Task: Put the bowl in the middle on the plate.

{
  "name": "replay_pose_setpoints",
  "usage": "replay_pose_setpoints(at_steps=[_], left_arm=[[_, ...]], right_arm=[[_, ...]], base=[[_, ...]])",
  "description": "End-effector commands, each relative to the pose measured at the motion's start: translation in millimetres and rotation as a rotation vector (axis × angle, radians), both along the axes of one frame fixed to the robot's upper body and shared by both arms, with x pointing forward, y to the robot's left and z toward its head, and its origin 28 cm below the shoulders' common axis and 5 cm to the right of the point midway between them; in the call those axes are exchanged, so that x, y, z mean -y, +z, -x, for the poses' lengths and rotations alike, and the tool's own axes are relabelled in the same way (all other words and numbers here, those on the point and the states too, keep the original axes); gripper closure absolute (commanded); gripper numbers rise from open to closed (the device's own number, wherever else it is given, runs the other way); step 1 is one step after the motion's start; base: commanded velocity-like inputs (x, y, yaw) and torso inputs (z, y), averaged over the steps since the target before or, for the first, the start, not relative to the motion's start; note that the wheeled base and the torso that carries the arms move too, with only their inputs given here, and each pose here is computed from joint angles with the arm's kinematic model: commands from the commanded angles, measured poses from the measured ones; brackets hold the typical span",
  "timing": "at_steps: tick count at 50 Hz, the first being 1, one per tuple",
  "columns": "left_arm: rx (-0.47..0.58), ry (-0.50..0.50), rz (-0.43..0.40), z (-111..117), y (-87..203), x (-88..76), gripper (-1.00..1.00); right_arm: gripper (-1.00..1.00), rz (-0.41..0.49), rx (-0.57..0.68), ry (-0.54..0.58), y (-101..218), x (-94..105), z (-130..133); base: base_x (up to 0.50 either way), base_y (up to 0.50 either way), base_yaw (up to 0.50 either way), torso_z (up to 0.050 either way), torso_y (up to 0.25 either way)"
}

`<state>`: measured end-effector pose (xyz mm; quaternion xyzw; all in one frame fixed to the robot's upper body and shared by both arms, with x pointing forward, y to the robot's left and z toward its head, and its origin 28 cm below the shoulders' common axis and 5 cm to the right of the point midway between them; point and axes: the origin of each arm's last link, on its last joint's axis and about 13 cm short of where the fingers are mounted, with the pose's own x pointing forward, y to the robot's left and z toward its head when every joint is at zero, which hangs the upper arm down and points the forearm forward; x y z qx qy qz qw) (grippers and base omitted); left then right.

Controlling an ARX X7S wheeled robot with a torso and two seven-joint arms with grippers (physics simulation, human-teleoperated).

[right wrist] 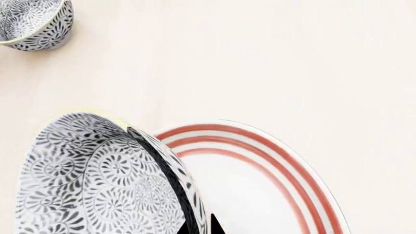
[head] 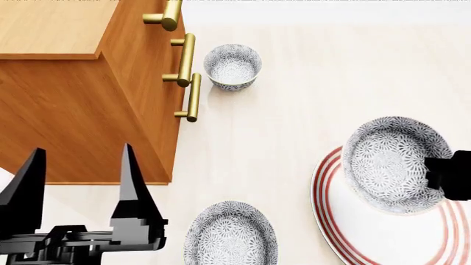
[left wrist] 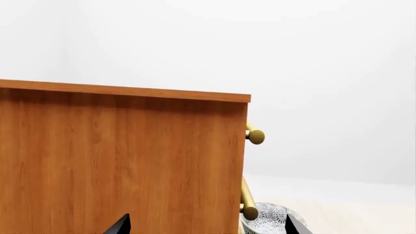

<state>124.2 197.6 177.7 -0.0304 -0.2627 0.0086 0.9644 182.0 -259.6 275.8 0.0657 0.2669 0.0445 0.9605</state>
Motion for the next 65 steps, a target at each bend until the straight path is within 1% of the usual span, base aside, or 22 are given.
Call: replay_pose_setpoints(at_steps=[1,30,47,50,51,65], left_arm=[[-0.003,-0.003,0.000,-1,-1,0.1,-1.00],[-0.009,-0.005,0.000,-2,-2,0.7,-1.00],[-0.012,-0.007,0.000,-1,-2,1.0,-1.00],[-0.012,-0.008,-0.001,-1,-2,1.1,-1.00],[-0.015,-0.007,-0.005,-2,-3,1.3,-1.00],[-0.018,-0.010,-0.003,-2,-4,2.0,-1.00]], right_arm=[[1.00,-0.021,0.041,-0.042,-4,6.8,1],[1.00,-0.053,0.012,-0.085,-29,12.4,-5],[1.00,-0.062,0.004,-0.078,-34,13.4,-5],[1.00,-0.061,0.004,-0.094,-34,14.8,-5],[-1.00,-0.060,0.013,-0.115,-32,16.9,-6],[-1.00,-0.048,0.018,-0.113,-31,16.4,-6]], base=[[0.00,0.00,0.00,0.000,0.000],[0.00,0.00,0.00,0.000,0.000],[0.00,0.00,0.00,0.000,0.001],[0.00,0.00,0.00,0.000,0.000],[0.00,0.00,0.00,0.000,0.000],[0.00,0.00,0.00,0.000,0.000]])
